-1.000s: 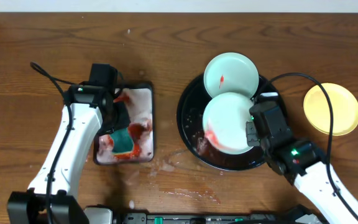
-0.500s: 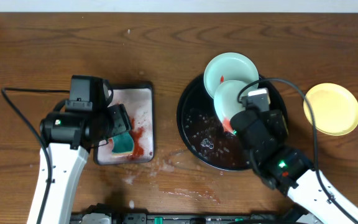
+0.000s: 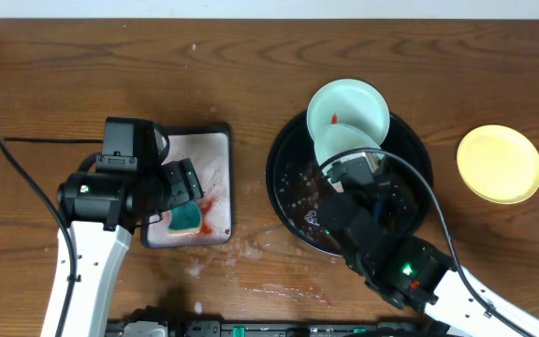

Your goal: Clean dirty plates on tray and stack at the side

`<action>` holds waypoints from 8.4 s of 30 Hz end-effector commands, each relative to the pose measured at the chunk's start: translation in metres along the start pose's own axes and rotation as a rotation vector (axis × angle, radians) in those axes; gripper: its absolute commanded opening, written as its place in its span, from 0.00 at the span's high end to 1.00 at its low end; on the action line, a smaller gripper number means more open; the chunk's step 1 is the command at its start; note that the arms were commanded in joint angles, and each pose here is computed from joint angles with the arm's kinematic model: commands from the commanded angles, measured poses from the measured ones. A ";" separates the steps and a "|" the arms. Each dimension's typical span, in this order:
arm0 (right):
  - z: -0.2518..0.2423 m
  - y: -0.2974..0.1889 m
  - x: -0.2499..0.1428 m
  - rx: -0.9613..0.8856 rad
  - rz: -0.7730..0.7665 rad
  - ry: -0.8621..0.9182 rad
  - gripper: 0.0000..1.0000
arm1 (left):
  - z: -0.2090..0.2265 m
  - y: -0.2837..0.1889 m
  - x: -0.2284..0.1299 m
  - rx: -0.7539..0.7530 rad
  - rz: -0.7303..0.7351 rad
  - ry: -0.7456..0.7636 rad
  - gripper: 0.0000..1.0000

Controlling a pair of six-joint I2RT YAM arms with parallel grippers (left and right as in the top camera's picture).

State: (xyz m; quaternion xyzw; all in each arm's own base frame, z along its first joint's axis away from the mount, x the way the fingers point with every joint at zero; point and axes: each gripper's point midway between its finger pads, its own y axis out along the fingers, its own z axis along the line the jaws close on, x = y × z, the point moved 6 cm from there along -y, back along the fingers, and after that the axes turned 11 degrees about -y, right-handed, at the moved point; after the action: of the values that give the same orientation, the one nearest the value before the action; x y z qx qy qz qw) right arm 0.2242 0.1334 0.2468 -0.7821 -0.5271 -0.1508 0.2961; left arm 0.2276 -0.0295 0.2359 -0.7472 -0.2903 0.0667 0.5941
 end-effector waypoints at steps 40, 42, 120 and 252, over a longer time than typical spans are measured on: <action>-0.005 -0.026 0.012 -0.113 -0.059 -0.182 0.99 | 0.002 -0.001 -0.001 0.004 0.000 0.006 0.15; -0.005 -0.026 0.012 -0.113 -0.059 -0.182 0.99 | 0.002 -0.001 -0.001 0.004 0.001 0.006 0.15; 0.014 0.200 -0.062 0.535 0.181 0.562 0.47 | 0.002 -0.001 -0.001 0.004 0.000 0.006 0.15; 0.038 0.120 -0.110 0.967 0.608 0.763 0.42 | 0.000 0.112 0.021 0.143 0.175 0.122 0.93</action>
State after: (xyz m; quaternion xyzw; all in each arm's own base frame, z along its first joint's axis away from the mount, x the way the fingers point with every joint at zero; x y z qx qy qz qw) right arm 0.2833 0.0380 0.1239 -0.6033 -0.1371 -0.0987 0.7794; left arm 0.2714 -0.0289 0.1032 -0.7158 -0.1636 0.1442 0.6634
